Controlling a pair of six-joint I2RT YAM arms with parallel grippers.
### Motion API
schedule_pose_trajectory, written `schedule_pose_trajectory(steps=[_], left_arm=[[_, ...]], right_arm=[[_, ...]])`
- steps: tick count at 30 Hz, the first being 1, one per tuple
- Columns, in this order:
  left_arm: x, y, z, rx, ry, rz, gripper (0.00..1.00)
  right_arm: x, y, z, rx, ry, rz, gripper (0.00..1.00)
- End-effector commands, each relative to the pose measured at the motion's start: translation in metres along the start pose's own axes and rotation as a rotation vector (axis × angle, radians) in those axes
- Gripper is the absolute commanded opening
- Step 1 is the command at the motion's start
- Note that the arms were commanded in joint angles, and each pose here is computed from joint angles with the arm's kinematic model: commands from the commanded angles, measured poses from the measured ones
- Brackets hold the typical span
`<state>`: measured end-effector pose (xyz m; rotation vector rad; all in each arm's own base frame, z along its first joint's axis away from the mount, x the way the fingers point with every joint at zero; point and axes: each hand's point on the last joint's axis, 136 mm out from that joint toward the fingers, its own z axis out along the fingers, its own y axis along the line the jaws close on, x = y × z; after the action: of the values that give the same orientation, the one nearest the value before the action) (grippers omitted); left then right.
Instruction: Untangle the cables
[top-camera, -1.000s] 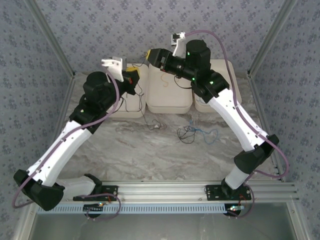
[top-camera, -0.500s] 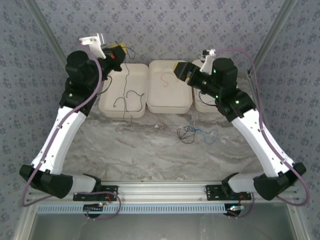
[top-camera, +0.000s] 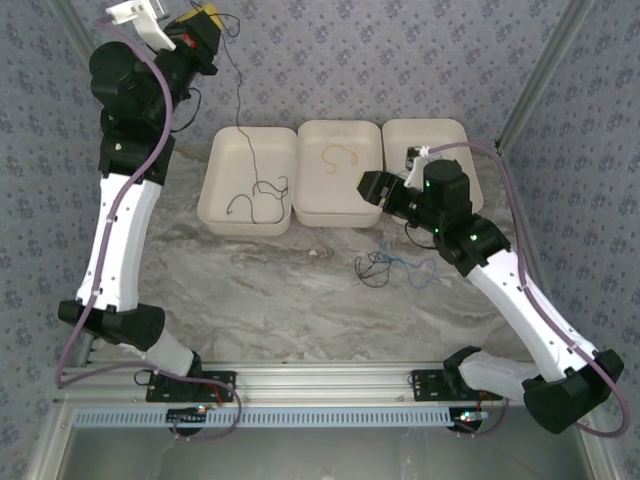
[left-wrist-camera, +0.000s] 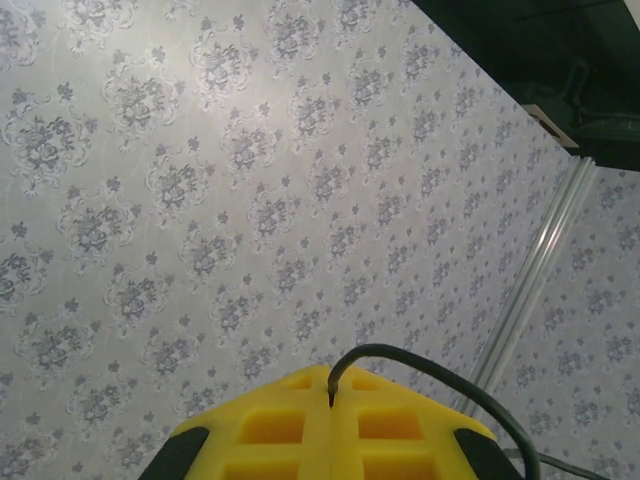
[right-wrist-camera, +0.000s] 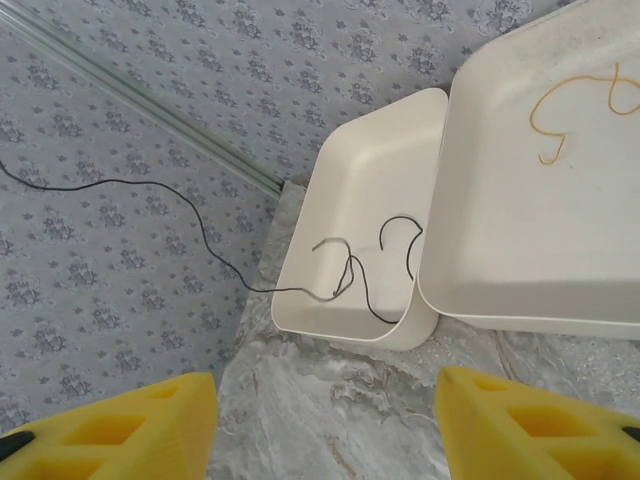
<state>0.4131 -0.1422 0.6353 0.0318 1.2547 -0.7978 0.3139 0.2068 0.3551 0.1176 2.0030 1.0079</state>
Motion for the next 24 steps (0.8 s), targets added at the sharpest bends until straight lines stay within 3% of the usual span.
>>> schedule_pose_trajectory(steps=[1, 6, 19, 24], left_arm=[[0.021, 0.029, 0.011, -0.052, 0.061, -0.015, 0.0], [0.064, 0.064, 0.023, -0.102, 0.14, -0.031, 0.0], [0.254, 0.192, 0.052, -0.292, 0.474, -0.113, 0.0], [0.31, 0.236, 0.056, -0.385, 0.569, -0.112, 0.0]], right_arm=[[0.001, -0.001, -0.011, -0.005, -0.033, 0.006, 0.61], [0.012, -0.013, -0.017, 0.015, -0.026, 0.011, 0.61], [0.03, -0.035, -0.025, 0.073, -0.012, 0.014, 0.61], [0.036, -0.04, -0.025, 0.082, 0.0, 0.009, 0.61]])
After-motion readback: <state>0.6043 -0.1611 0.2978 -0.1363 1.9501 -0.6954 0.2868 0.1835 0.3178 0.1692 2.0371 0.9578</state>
